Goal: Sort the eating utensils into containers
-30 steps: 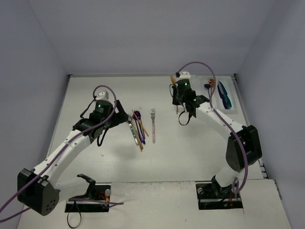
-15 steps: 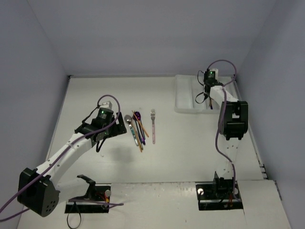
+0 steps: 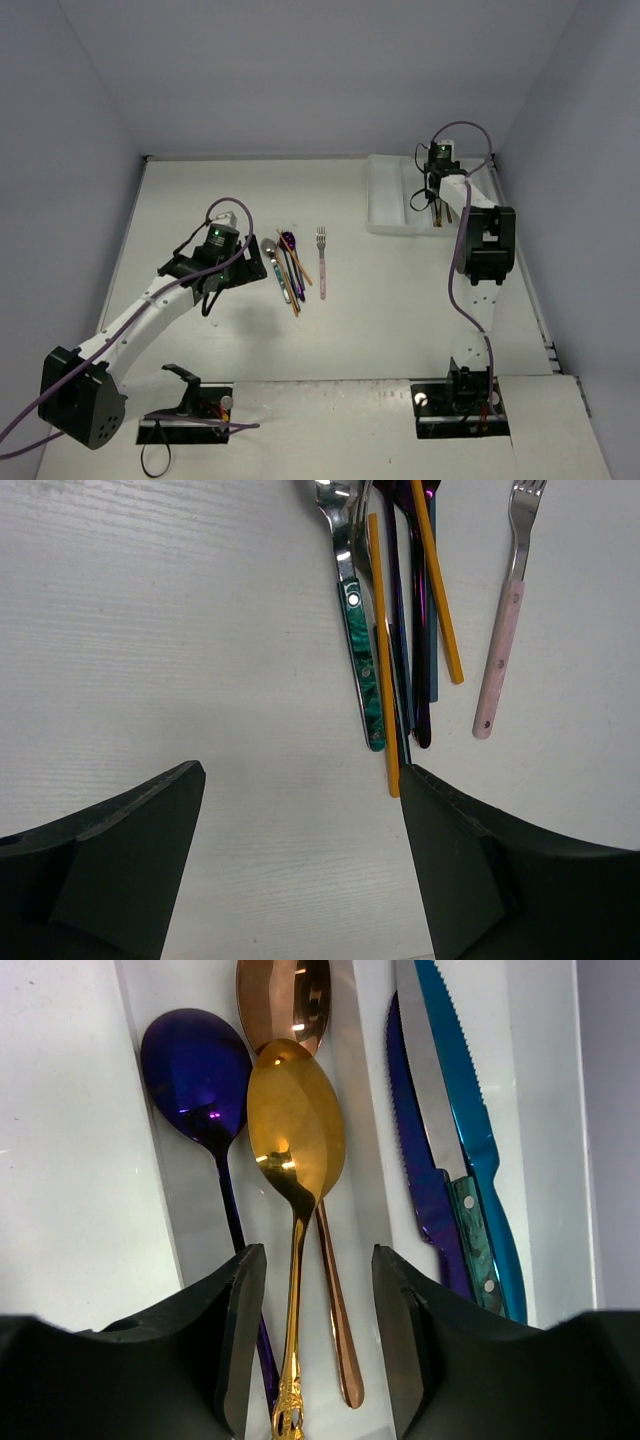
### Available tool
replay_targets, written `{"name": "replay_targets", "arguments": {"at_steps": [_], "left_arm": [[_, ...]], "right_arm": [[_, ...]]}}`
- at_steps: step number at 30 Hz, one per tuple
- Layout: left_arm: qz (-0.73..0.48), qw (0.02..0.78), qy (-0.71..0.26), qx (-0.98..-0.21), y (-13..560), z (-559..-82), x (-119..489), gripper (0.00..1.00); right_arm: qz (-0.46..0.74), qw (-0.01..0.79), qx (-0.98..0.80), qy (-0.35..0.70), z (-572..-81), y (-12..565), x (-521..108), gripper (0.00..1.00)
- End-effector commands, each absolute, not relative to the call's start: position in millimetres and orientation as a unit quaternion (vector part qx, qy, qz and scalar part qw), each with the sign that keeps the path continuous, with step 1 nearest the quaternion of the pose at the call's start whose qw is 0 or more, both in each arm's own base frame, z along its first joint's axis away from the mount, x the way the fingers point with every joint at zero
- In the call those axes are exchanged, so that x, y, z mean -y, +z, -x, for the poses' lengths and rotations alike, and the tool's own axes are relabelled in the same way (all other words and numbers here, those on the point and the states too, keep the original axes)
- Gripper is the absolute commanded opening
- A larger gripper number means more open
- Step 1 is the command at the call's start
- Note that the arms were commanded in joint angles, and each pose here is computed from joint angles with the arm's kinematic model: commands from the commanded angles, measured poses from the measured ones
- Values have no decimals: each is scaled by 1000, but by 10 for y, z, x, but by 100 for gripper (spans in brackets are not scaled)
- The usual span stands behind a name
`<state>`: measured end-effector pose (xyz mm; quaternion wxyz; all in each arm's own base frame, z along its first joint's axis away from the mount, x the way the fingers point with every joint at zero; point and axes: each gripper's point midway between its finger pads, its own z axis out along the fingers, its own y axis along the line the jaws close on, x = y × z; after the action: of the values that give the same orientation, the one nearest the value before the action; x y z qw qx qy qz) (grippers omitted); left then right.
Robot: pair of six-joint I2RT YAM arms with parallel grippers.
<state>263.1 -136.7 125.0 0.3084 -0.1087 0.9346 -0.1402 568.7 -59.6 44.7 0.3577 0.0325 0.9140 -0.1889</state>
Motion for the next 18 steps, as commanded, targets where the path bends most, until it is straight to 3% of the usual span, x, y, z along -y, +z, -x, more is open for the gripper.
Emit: {"name": "replay_targets", "arguments": {"at_steps": [1, 5, 9, 18], "left_arm": [[128, 308, -140, -932, 1263, -2734, 1394, 69], [144, 297, -108, -938, 1113, -2858, 1367, 48], [152, 279, -91, -944, 913, -3037, 1432, 38], [170, 254, -85, -948, 625, -3315, 1639, 39]], "right_arm": [[-42, 461, -866, -191, -5714, 1679, 483, 45], [-52, 491, -855, -159, -5378, 2067, 207, 46], [-64, 522, -843, -112, -4962, 2380, -115, 46], [-48, 521, -852, -17, -4118, 2260, -590, 47]]}}
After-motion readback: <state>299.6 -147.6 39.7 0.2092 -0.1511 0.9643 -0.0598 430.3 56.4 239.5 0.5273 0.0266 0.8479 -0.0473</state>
